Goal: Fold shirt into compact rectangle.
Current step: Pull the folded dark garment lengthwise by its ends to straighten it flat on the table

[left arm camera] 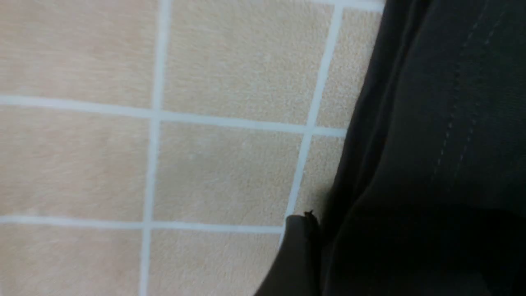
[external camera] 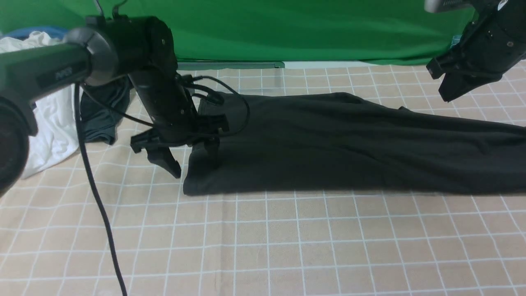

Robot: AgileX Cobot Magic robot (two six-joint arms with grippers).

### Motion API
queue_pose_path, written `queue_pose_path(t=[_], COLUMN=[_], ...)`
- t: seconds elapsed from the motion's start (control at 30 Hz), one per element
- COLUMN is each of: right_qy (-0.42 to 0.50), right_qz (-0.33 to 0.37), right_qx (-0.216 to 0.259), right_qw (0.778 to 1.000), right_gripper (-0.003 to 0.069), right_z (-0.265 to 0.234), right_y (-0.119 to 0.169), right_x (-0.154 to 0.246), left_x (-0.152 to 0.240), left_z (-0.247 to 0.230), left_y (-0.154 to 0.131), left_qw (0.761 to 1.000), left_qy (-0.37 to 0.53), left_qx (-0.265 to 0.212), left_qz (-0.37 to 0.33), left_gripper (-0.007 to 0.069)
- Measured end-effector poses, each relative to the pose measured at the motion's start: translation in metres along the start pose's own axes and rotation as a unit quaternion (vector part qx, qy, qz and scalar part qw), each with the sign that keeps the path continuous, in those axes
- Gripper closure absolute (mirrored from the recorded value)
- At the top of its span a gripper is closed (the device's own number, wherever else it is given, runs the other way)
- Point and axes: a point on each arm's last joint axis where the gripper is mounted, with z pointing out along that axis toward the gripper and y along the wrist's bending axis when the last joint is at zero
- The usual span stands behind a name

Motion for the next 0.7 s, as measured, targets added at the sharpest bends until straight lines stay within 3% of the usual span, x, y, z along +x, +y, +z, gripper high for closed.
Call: queue_pose_path(t=[0.5, 0.6, 0.7], right_qy=[-0.002, -0.002, -0.002], right_qz=[0.001, 0.002, 0.002], right_qx=[0.000, 0.000, 0.000], right_qw=[1.000, 1.000, 1.000], right_gripper=[0.0636, 0.0636, 0.0636], right_z=[0.0000, 0.0000, 0.0000], right_y=[0.0000, 0.0000, 0.0000], right_x=[-0.0004, -0.0004, -0.0004], left_x=[-0.0038, -0.0048, -0.0056], left_z=[0.0133, 0.0139, 0.0137], left_y=[-0.0061, -0.0074, -0.0092], left_qw=[0.999, 0.999, 0.998], left_qy=[0.007, 0.003, -0.001], left_qx=[0.038, 0.046, 0.056], left_qz=[0.007, 0.009, 0.004], left_gripper=[0.0079, 0.0153, 0.0288])
